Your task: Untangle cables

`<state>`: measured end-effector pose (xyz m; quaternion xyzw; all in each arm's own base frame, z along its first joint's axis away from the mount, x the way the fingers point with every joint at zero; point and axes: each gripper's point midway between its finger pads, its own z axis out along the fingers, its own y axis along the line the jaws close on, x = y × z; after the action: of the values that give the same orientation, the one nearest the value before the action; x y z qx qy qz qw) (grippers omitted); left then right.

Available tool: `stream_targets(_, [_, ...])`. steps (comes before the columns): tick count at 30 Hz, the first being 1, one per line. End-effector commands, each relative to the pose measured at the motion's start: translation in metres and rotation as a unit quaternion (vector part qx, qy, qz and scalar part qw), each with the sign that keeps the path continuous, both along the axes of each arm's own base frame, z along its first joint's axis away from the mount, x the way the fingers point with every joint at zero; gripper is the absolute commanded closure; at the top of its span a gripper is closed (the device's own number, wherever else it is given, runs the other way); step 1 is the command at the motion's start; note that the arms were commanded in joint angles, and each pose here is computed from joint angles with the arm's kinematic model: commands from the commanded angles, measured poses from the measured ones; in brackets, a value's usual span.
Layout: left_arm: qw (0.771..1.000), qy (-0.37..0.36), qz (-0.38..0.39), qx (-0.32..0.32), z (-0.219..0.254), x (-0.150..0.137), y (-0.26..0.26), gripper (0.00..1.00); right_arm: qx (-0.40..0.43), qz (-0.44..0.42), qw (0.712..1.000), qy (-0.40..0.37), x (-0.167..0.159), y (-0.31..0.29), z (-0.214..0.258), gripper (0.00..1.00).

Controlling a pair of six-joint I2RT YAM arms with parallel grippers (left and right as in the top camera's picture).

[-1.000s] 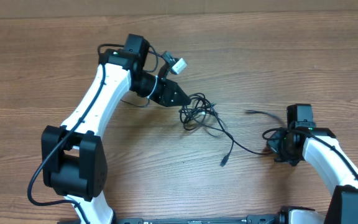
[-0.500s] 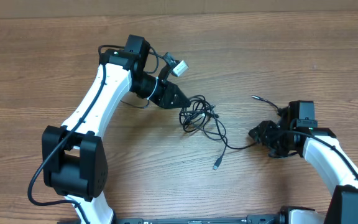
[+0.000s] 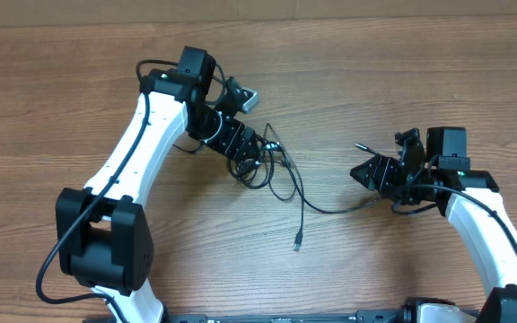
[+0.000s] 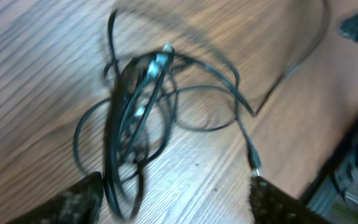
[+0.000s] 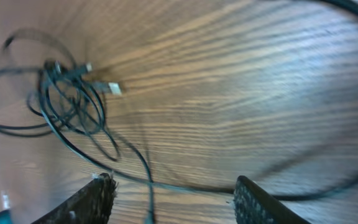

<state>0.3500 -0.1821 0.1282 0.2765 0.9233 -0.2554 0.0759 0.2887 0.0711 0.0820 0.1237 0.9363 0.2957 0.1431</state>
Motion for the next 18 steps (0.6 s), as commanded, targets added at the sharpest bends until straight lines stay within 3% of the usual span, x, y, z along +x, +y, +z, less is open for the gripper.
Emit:
stream_targets(1, [0.998,-0.017,0.039,0.035,0.009,0.008,0.007,0.2,-0.037,-0.008,0.999,-0.007,0.003,-0.012,0.002,0.39])
stream_targets(7, [0.998,-0.022,0.035,0.045,0.002,0.011,0.005,0.21,-0.036,-0.007,0.999,0.004,-0.002,-0.011,0.0,0.38])
stream_targets(12, [0.993,-0.025,0.046,0.109,-0.018,0.018,0.023,0.24,-0.036,-0.007,0.999,0.008,-0.003,-0.011,-0.001,0.38])
stream_targets(18, [0.97,-0.021,0.142,0.196,-0.029,0.028,0.056,0.22,-0.037,-0.008,0.999,0.01,-0.004,-0.012,-0.001,0.39])
